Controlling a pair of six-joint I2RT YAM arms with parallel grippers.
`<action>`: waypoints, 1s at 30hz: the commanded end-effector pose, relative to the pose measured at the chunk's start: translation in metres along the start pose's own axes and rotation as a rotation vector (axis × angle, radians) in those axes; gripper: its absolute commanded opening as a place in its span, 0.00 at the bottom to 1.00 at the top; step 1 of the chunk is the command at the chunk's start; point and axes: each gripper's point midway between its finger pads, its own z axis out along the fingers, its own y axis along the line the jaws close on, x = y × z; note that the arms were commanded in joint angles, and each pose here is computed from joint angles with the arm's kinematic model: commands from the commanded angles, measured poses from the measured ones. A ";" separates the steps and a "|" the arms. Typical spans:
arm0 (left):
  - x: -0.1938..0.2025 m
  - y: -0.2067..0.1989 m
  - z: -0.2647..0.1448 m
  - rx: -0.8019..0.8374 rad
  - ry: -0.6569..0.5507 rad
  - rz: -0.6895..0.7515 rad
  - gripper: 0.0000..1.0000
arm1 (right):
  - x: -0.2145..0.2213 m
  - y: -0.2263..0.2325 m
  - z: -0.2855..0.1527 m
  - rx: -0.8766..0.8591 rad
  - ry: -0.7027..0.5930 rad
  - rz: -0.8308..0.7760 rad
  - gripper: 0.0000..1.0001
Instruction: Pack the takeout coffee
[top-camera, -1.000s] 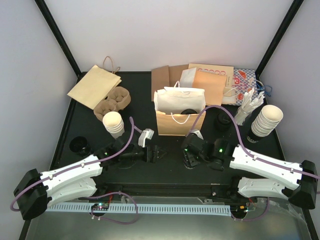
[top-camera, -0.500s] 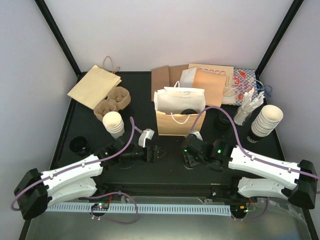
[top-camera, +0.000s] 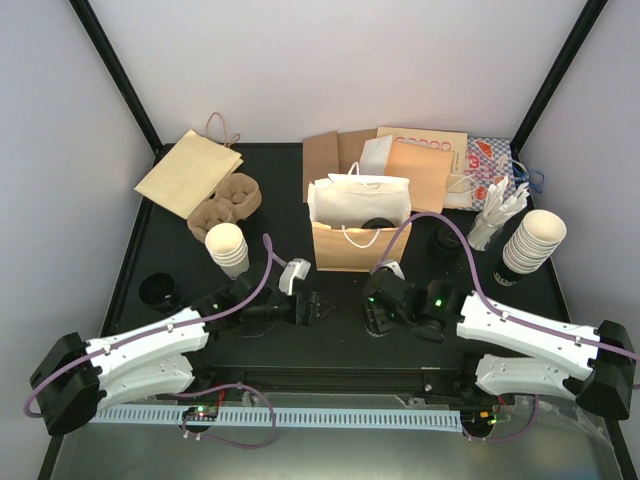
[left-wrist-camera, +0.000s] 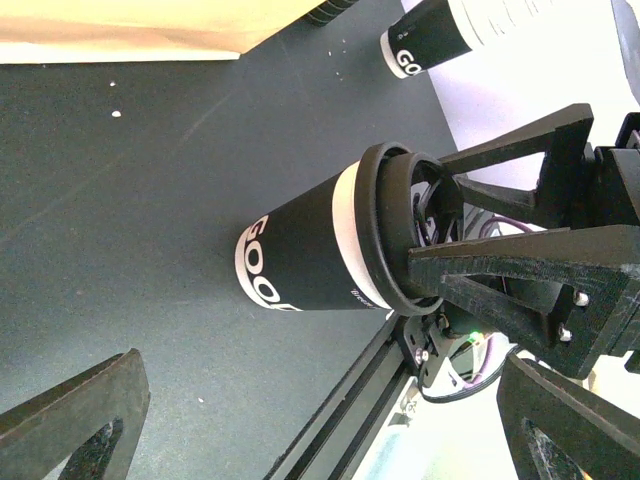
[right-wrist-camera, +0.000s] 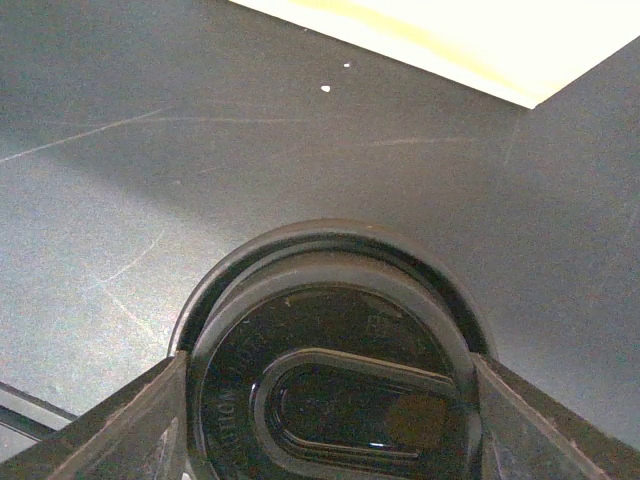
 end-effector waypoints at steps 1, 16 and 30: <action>-0.017 -0.019 0.000 0.046 -0.045 0.013 0.98 | 0.024 -0.005 0.015 0.018 0.095 0.000 0.69; -0.018 -0.015 0.002 0.025 -0.052 0.000 0.98 | 0.035 0.020 0.015 -0.101 0.192 -0.058 0.69; -0.017 -0.011 0.009 0.015 -0.032 -0.019 0.95 | 0.038 0.045 0.008 -0.152 0.194 -0.156 0.69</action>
